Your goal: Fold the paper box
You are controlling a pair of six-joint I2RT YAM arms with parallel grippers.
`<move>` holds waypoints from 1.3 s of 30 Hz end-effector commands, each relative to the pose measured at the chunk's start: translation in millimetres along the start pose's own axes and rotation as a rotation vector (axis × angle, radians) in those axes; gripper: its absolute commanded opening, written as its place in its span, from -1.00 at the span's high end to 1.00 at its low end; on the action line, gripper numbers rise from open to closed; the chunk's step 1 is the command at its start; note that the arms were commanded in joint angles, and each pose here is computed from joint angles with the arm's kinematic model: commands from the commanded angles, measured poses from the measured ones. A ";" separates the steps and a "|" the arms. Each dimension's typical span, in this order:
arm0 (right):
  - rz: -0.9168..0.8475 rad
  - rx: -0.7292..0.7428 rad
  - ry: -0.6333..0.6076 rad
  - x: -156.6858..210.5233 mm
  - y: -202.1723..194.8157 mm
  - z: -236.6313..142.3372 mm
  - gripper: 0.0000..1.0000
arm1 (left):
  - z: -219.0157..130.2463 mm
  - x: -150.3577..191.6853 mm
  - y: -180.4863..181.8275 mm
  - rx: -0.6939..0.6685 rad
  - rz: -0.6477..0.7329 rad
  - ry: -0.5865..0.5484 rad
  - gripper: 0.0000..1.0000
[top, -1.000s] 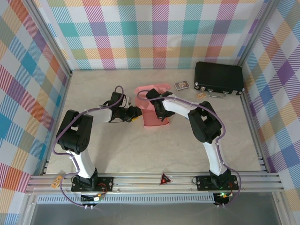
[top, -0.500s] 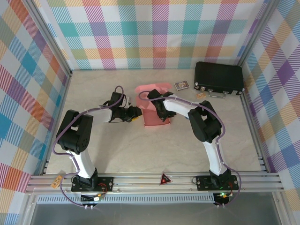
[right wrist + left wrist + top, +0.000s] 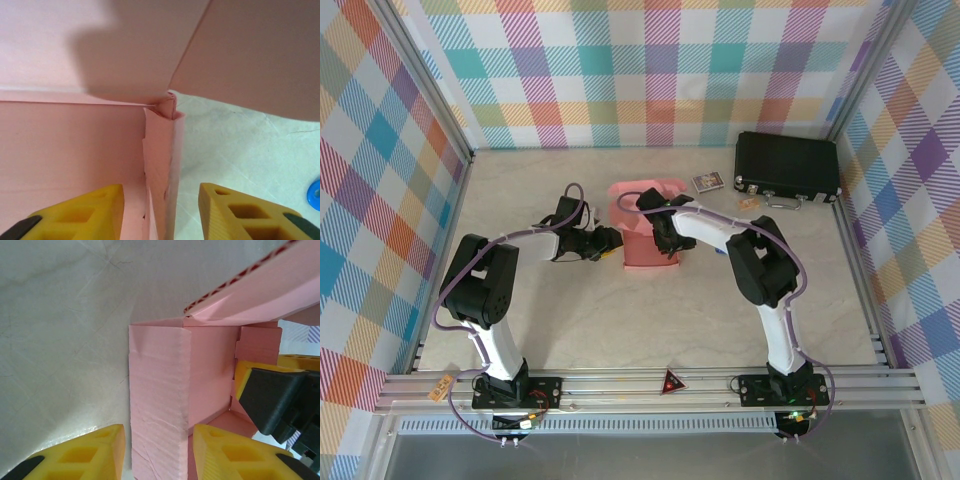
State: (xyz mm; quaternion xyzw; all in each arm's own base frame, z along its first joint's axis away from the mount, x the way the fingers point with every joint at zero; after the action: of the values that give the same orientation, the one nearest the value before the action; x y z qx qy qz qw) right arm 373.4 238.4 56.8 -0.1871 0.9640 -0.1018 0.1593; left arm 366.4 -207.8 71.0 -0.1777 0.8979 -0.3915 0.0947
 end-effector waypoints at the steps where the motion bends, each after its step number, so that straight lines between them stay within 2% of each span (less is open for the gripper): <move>1: 0.040 -0.041 -0.041 -6.2 -2.0 -17.9 0.07 | -7.3 3.1 -19.9 0.031 0.046 0.006 0.19; 10: 0.076 -0.118 -0.142 3.1 -18.4 -56.0 0.05 | -21.2 3.5 -23.2 0.006 0.084 -0.032 0.12; 16: 0.155 -0.138 -0.145 28.1 -60.5 -67.6 0.11 | -33.7 0.5 -21.9 -0.041 0.113 -0.082 0.09; 22: 0.254 -0.176 -0.073 53.4 -96.8 -46.9 0.35 | -38.8 -1.9 -20.2 -0.076 0.128 -0.103 0.09; 25: 0.296 -0.203 -0.037 59.2 -106.7 -34.8 0.37 | -38.8 -2.0 -19.6 -0.082 0.128 -0.103 0.09; 30: 0.343 -0.205 0.004 63.4 -118.2 -16.4 0.36 | -38.5 -1.0 -19.5 -0.082 0.131 -0.095 0.09; 39: 0.350 -0.203 0.036 61.9 -134.7 4.6 0.11 | -37.6 -0.4 -18.8 -0.080 0.131 -0.091 0.08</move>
State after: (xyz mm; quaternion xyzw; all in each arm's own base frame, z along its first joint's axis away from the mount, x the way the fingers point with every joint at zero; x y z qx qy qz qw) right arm 355.8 92.5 70.4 -0.0214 0.9905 0.0128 0.1353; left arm 357.9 -188.9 94.3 -0.1591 0.9190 -0.3328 0.1390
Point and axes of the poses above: each hand's point on the last joint's axis, 136 mm out from that joint toward the fingers, its own z axis out along the fingers, its own y axis along the line the jaws close on, x = y × z, the point moved 2 cm from there along -z, back along the fingers, and after that the axes turned 12 degrees about -z, right-handed, at the moved point
